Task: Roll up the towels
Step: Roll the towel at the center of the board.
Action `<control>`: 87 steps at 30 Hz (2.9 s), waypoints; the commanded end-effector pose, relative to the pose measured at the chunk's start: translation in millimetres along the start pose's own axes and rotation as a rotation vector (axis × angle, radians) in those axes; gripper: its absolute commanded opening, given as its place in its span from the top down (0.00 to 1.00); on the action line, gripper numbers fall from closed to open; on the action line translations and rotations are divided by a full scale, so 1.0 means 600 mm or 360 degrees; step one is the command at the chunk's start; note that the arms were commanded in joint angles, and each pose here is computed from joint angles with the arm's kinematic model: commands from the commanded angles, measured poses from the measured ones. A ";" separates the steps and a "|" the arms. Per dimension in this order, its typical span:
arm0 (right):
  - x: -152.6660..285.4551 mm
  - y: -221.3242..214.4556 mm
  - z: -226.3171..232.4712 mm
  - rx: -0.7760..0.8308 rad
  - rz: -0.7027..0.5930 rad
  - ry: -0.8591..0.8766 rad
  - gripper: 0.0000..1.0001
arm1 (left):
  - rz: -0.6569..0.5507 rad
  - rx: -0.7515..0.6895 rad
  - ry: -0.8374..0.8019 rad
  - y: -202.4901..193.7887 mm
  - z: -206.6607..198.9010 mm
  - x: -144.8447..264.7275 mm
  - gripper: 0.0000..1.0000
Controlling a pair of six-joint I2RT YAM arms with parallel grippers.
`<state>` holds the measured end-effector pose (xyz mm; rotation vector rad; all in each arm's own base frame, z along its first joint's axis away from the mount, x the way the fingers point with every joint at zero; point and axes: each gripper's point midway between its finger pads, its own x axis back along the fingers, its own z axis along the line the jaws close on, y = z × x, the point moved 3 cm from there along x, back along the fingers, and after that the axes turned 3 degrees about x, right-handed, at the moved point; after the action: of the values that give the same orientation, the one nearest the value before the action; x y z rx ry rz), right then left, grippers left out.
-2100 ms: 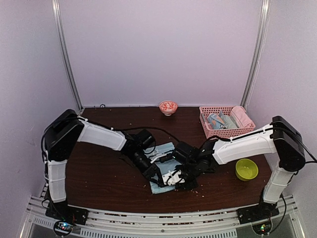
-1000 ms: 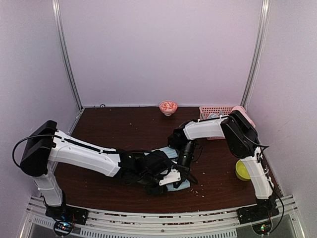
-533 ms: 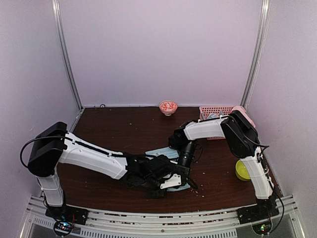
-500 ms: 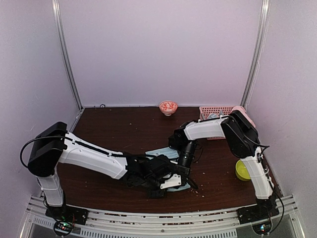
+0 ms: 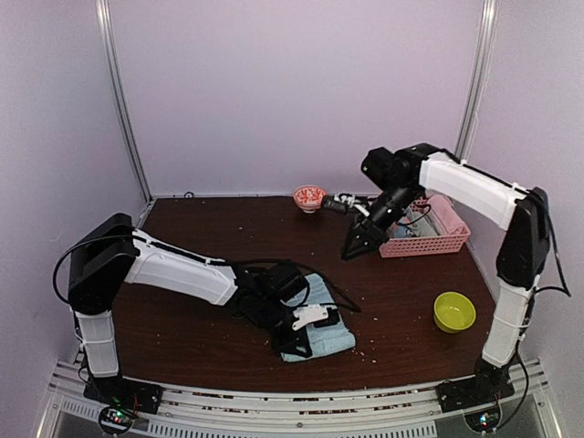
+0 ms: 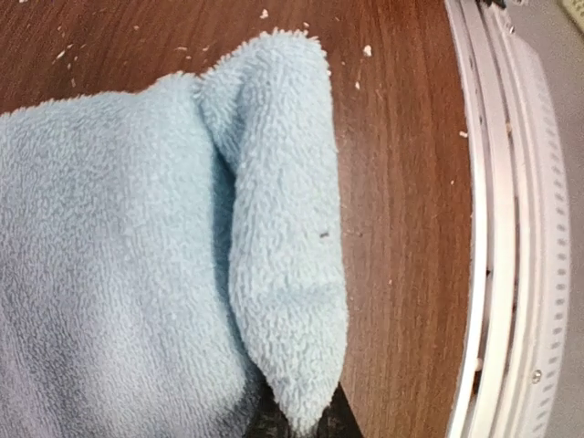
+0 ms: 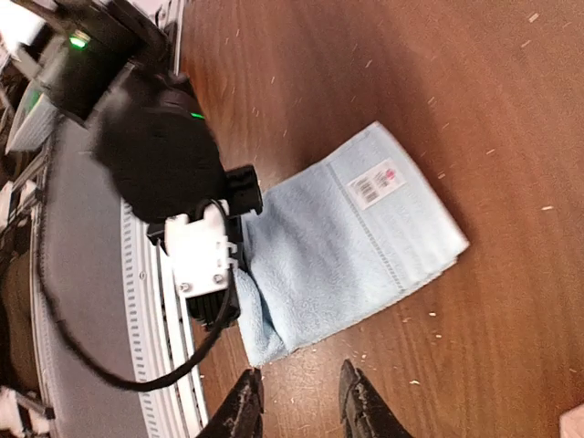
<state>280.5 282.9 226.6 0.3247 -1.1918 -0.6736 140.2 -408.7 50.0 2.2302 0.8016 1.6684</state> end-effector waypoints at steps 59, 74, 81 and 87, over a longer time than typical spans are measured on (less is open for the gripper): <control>-0.303 -0.188 0.076 0.0128 0.0773 0.0455 0.93 | -0.0627 0.0168 0.1003 0.037 0.075 0.315 0.58; -0.333 -0.202 -0.001 -0.0284 0.0825 0.0635 0.95 | -0.0049 -0.0381 0.0606 0.054 -0.033 0.067 0.54; -0.333 -0.207 0.002 -0.0292 0.0829 0.0643 0.94 | 0.0050 -0.0392 0.0596 0.036 -0.013 0.014 0.65; -0.327 -0.202 0.005 -0.0281 0.0812 0.0645 0.93 | 0.0032 -0.0372 0.0505 0.033 -0.022 -0.001 0.91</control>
<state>194.4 331.8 44.4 0.0516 -0.6932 -0.3272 140.0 -412.8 61.1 1.8411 0.5916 2.1272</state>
